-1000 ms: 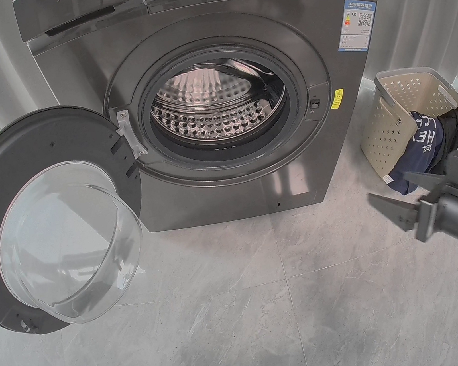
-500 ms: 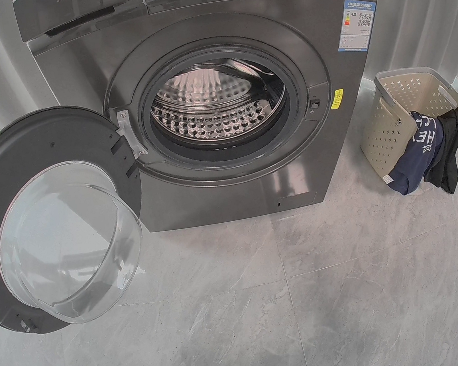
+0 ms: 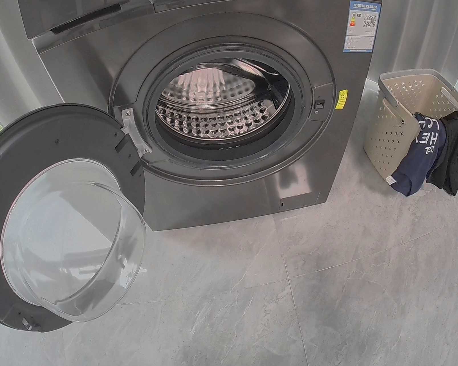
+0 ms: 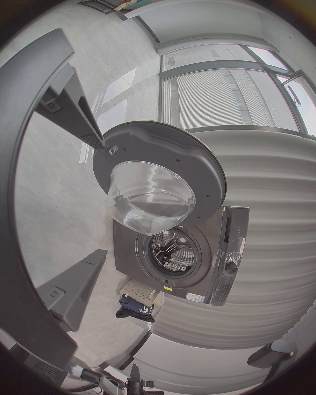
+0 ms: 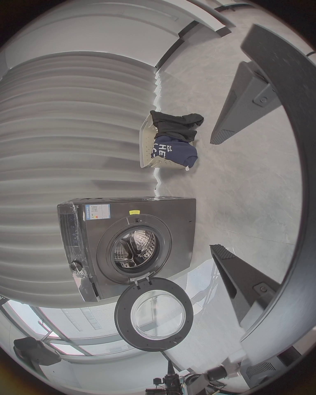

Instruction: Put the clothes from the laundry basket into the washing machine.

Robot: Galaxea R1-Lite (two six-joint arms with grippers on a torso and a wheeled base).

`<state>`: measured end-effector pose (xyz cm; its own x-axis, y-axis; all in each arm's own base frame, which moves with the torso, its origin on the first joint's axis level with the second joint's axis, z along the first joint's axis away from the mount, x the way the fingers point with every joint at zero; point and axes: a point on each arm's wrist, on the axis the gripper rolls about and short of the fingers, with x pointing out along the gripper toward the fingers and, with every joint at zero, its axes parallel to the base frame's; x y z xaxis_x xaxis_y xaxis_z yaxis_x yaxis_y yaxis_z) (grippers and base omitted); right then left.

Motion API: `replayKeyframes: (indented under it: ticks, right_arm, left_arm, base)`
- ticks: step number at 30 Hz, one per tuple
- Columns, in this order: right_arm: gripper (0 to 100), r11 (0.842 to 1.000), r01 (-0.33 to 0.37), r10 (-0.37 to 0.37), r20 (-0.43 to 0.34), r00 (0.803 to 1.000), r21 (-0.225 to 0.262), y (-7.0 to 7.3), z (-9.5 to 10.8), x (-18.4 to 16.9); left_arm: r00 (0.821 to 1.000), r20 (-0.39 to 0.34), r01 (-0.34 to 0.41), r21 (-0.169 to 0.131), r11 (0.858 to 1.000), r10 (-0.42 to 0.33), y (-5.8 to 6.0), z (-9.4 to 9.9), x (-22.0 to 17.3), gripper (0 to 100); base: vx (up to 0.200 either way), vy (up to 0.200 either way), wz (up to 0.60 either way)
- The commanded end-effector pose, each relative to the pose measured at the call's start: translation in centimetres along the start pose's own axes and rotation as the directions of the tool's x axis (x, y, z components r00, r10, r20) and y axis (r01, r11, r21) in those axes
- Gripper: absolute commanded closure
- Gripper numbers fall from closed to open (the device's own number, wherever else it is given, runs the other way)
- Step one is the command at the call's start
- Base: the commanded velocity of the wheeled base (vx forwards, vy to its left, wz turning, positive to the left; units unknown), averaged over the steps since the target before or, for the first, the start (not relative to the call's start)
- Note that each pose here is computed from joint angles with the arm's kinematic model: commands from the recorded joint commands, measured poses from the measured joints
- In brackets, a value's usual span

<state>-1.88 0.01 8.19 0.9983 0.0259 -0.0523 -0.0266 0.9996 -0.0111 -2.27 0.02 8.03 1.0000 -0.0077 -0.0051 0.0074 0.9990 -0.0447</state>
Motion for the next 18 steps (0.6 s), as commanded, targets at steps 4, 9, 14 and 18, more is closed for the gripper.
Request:
replayKeyframes:
  ticks: [4, 9, 14, 18]
  right_arm:
    - [0, 1.000, 0.019, -0.019, 0.026, 0.999, -0.001, 0.05, -0.70, -0.28]
    - [0, 1.000, 0.019, -0.019, 0.031, 0.999, -0.003, 0.05, -0.68, -0.27]
    - [0, 1.000, 0.019, -0.019, 0.031, 0.999, -0.003, 0.05, -0.68, -0.27]
    - [0, 1.000, 0.019, -0.019, 0.031, 0.999, -0.003, 0.05, -0.68, -0.27]
  left_arm:
    - [1.000, 0.001, 0.000, 0.000, 1.000, 0.000, 0.02, -0.48, -0.01, 0]
    - [1.000, 0.001, 0.000, -0.001, 1.000, 0.000, 0.02, -0.48, -0.01, 0]
    - [1.000, 0.001, 0.000, 0.000, 1.000, 0.000, 0.02, -0.48, -0.01, 0]
    - [1.000, 0.001, 0.000, -0.001, 1.000, 0.000, 0.02, -0.48, -0.01, 0]
  base:
    - [0.000, -0.200, 0.00]
    - [0.000, -0.200, 0.00]
    - [0.000, -0.200, 0.00]
    - [0.000, -0.200, 0.00]
